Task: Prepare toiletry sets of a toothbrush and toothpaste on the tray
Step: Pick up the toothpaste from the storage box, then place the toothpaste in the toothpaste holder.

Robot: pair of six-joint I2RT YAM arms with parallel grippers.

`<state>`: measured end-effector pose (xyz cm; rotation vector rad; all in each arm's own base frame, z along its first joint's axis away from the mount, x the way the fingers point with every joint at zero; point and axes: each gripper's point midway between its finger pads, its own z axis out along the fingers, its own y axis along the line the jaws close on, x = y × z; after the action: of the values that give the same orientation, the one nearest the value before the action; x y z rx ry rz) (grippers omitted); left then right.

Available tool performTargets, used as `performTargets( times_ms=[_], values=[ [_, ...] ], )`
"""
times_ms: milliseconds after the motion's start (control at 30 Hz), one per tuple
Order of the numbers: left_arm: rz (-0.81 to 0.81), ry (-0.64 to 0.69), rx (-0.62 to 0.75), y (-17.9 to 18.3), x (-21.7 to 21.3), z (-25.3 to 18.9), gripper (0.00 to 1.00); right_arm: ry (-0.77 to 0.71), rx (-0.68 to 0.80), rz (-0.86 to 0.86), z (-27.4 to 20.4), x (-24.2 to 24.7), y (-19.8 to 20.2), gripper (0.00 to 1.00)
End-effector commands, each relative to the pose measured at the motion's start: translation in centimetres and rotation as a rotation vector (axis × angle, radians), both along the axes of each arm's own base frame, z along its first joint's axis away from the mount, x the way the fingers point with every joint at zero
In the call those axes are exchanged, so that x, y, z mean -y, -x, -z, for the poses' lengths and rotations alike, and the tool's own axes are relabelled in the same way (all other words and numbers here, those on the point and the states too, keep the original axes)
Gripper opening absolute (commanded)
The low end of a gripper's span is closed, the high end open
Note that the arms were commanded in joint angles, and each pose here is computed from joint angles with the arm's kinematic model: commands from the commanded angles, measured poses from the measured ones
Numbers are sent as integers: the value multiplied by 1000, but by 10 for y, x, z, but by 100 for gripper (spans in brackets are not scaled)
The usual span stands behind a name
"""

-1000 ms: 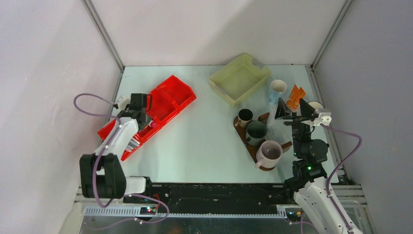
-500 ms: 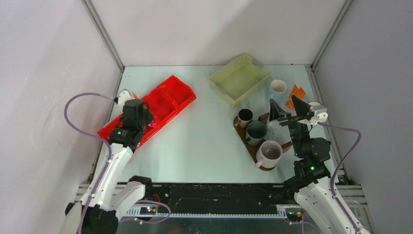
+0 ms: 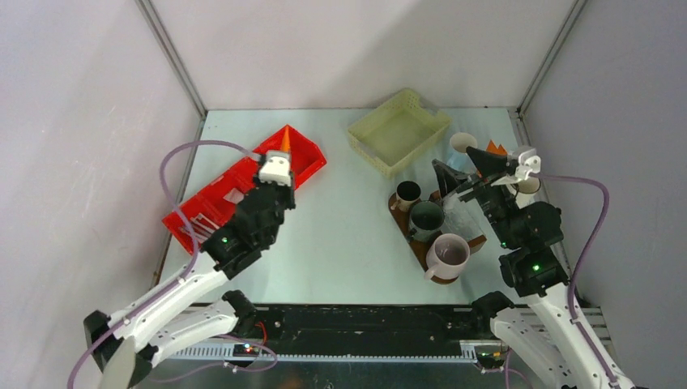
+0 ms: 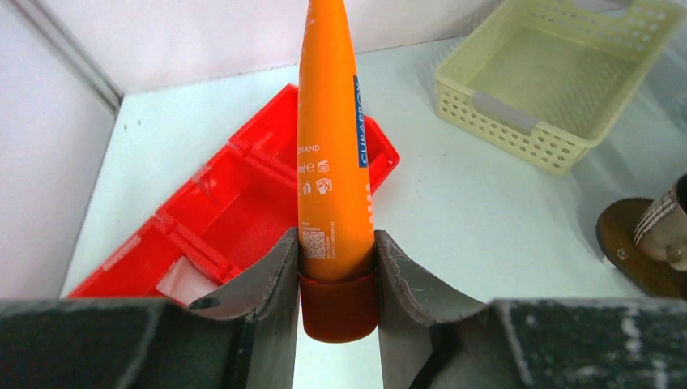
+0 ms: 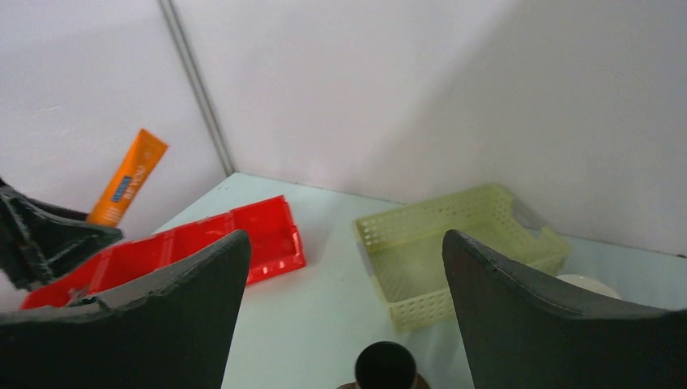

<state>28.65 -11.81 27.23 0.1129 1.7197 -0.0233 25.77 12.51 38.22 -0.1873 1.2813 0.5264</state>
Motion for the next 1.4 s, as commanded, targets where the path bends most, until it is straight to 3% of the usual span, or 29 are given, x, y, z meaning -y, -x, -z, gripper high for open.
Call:
performTargets(
  times_ms=[0,433,867,1367],
  values=[
    [7,-189,179,0,18,-38,0,-17,-92,-90,-4,-19,5,91],
    [152,-498,383,27,105,-48,1,-108,-236,-185,-15,-52,2,88],
    [140,-772,543,42,153,-42,1,-197,-301,-258,-33,-76,-9,85],
    [155,-786,591,50,171,-41,0,-192,-535,-284,7,-112,-46,77]
  ],
)
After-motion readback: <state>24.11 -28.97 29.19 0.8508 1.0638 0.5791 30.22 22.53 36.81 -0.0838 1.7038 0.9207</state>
